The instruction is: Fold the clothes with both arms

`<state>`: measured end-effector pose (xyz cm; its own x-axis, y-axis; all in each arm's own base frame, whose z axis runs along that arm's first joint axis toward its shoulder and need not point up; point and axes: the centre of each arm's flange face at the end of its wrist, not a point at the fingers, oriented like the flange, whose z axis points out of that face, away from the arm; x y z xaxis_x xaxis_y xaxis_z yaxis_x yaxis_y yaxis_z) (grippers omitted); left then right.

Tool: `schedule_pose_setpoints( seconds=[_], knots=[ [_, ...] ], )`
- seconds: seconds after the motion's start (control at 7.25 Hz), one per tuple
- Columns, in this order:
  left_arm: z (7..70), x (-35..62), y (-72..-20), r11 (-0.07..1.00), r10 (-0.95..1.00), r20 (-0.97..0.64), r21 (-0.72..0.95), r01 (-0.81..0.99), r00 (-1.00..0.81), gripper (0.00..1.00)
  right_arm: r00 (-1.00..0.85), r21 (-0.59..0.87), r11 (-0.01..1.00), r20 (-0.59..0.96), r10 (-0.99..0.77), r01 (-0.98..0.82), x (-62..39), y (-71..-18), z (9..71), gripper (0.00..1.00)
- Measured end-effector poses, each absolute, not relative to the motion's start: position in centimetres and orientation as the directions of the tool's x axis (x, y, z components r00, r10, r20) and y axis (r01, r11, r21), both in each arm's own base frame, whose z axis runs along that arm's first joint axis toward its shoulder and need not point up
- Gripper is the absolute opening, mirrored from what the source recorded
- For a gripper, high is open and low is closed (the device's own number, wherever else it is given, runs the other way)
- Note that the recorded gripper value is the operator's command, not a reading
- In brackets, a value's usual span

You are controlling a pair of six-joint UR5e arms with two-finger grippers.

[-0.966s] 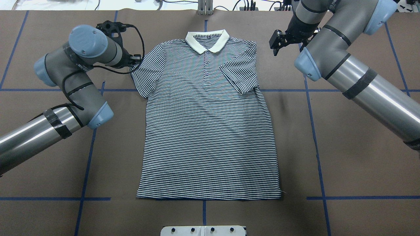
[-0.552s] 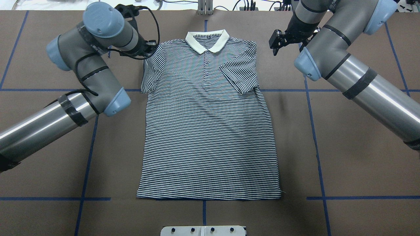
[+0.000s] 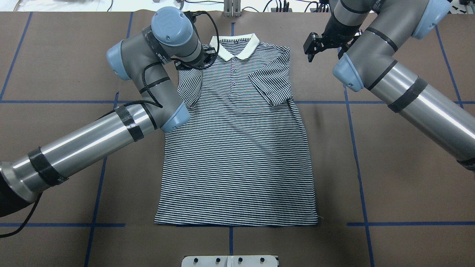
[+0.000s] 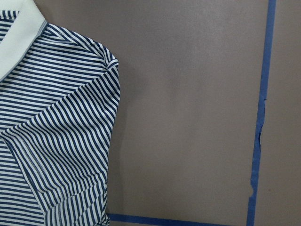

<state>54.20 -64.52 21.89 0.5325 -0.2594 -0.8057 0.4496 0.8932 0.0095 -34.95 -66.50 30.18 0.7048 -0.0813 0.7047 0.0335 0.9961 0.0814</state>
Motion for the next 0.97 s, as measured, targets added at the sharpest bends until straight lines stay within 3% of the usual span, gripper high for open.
schedule_pose_setpoints(
  seconds=[0.55,0.97],
  knots=[
    [20.8,53.5,-63.9,0.898,-0.192,-0.868,0.032,0.438,0.458,1.0,0.688,0.082,0.997,0.723,-0.061,0.002,-34.7,-66.1,30.5,1.0],
    [23.6,43.8,-56.0,0.945,-0.069,-0.877,0.095,0.313,0.476,1.0,0.659,0.025,0.996,0.751,0.034,-0.08,-36.0,-57.2,31.7,1.0]
  ],
)
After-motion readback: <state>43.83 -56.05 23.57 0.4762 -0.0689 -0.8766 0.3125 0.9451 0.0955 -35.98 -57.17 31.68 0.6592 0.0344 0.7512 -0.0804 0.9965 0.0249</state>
